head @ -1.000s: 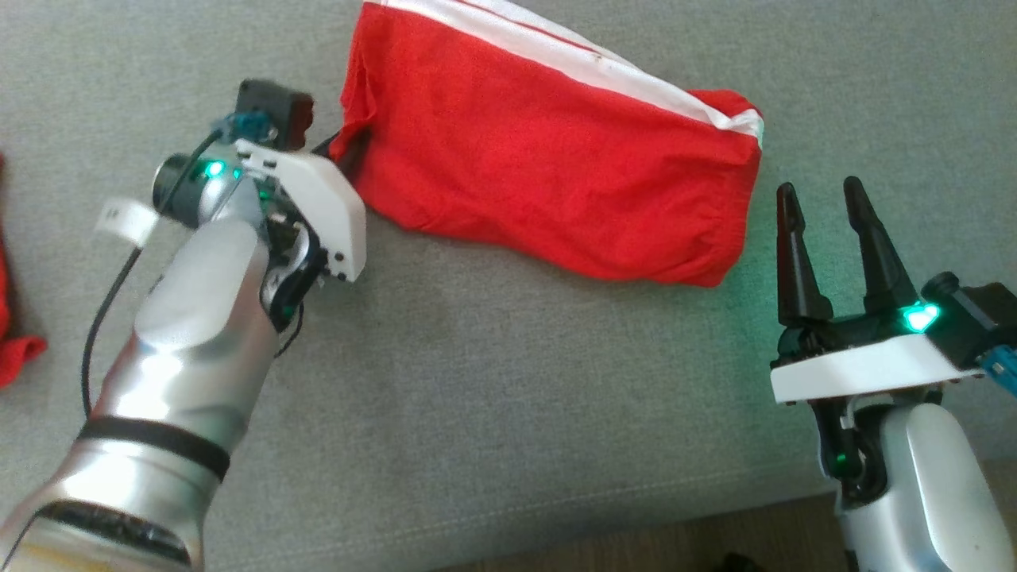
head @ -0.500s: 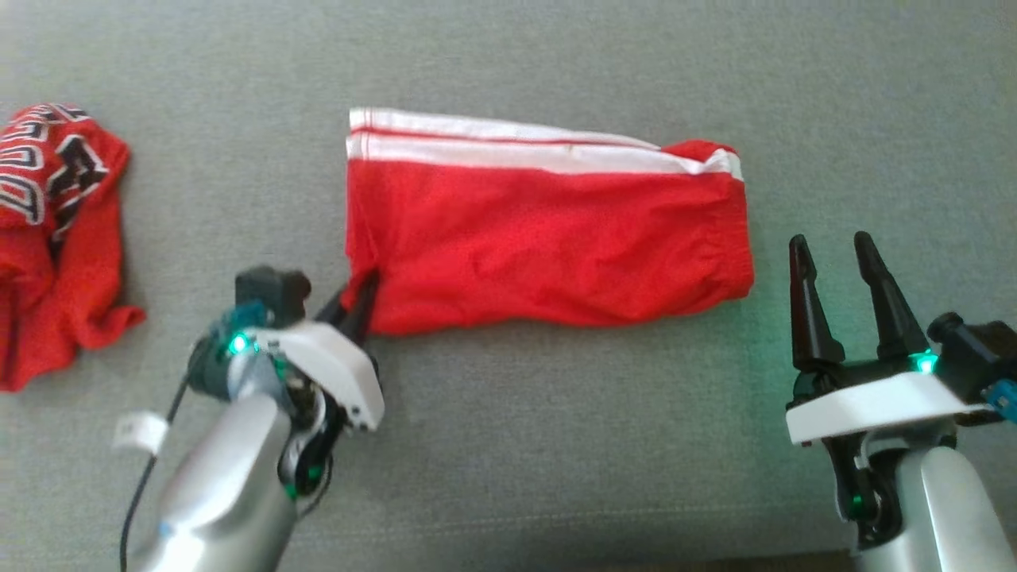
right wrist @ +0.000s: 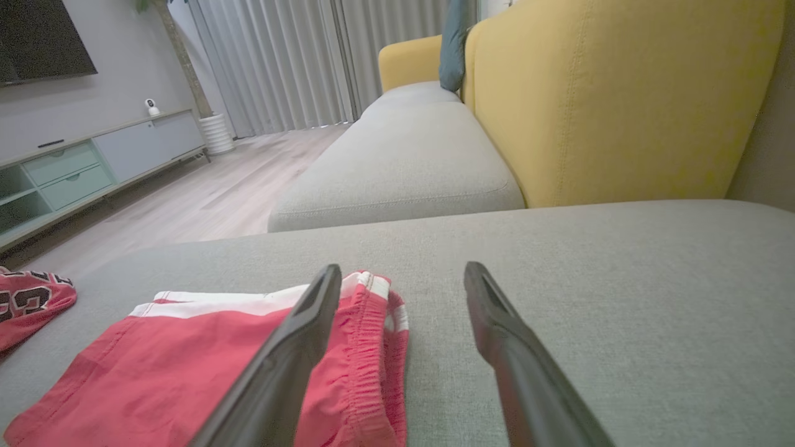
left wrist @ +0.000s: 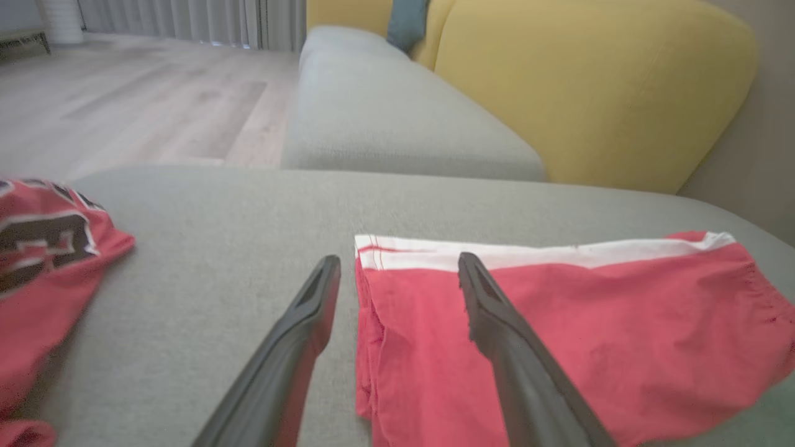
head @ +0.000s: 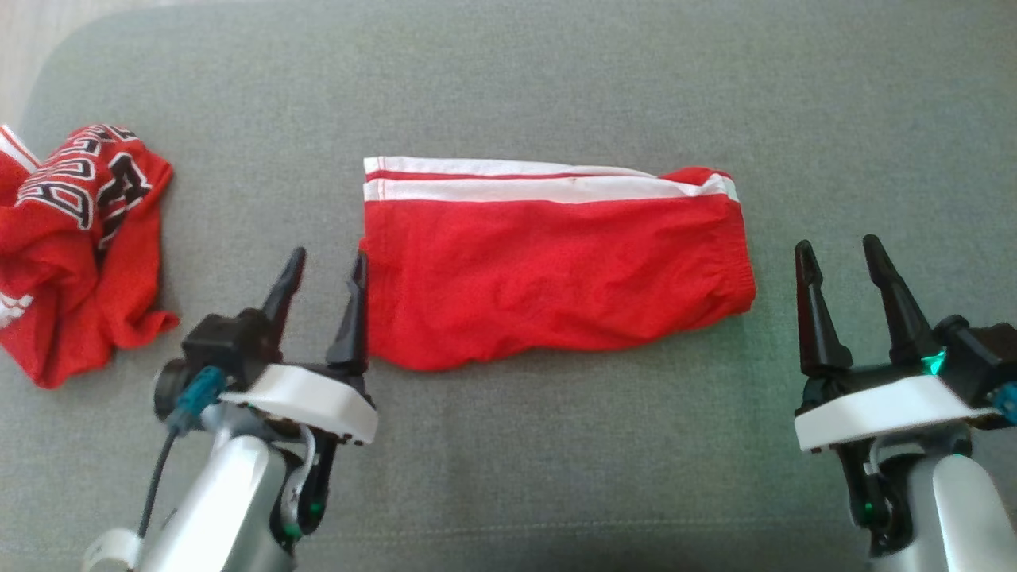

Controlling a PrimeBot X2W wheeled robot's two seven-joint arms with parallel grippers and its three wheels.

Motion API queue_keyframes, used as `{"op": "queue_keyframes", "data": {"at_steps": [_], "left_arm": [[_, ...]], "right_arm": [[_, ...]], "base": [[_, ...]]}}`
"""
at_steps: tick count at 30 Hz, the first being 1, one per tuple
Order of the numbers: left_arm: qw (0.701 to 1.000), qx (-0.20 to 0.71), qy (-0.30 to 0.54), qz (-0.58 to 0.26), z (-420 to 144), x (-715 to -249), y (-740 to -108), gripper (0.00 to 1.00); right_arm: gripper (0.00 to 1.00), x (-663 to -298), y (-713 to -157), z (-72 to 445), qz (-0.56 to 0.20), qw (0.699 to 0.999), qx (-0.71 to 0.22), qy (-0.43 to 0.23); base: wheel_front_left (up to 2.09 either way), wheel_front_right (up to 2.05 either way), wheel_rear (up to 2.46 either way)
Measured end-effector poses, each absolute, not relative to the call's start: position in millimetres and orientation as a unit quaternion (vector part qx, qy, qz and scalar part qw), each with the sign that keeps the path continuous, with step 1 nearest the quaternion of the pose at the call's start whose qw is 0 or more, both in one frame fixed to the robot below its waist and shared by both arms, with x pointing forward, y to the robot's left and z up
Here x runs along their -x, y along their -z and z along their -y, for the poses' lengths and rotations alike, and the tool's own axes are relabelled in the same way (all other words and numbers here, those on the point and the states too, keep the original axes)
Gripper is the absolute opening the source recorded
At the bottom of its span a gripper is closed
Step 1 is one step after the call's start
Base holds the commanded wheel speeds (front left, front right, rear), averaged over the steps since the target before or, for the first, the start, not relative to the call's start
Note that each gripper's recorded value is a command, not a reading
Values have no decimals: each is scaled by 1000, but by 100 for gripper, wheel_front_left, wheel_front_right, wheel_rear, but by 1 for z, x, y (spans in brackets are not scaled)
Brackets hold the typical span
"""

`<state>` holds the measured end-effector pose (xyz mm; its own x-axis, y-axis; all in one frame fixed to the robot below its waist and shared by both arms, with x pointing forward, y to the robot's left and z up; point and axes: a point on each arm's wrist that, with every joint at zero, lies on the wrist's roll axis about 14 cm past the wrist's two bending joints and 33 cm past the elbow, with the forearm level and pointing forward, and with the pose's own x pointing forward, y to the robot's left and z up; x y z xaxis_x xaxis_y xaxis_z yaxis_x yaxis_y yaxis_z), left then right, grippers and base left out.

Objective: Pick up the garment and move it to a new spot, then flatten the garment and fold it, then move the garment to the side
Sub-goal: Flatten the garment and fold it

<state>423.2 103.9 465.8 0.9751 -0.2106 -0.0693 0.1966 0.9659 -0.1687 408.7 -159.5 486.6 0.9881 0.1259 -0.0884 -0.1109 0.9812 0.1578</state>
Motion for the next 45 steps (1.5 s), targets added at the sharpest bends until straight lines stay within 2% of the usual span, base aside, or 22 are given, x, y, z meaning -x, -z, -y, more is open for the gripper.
{"op": "queue_keyframes", "data": {"at_steps": [7, 14, 27, 33, 37, 45], "left_arm": [[996, 44, 70, 32, -131, -415, -509, 100], [998, 27, 50, 17, -145, -395, -498, 100], [998, 25, 49, 16, -148, -398, -496, 100], [998, 26, 55, 9, -144, -401, -490, 100], [998, 28, 59, 9, -143, -411, -488, 100], [998, 32, 57, -3, -146, -428, -474, 100]], "right_arm": [[100, -406, -504, 154, -35, 995, -62, -71], [100, -394, -501, 155, -46, 995, -61, -69], [100, -395, -495, 159, -59, 994, -60, -64], [100, -396, -469, 151, -109, 990, -53, -74], [100, -408, -447, 135, -152, 982, -48, -99], [100, -458, -421, 124, -197, 972, -28, -125]], "base": [[0, 0, 0], [0, 0, 0], [0, 0, 0], [0, 0, 0], [0, 0, 0], [0, 0, 0]]}}
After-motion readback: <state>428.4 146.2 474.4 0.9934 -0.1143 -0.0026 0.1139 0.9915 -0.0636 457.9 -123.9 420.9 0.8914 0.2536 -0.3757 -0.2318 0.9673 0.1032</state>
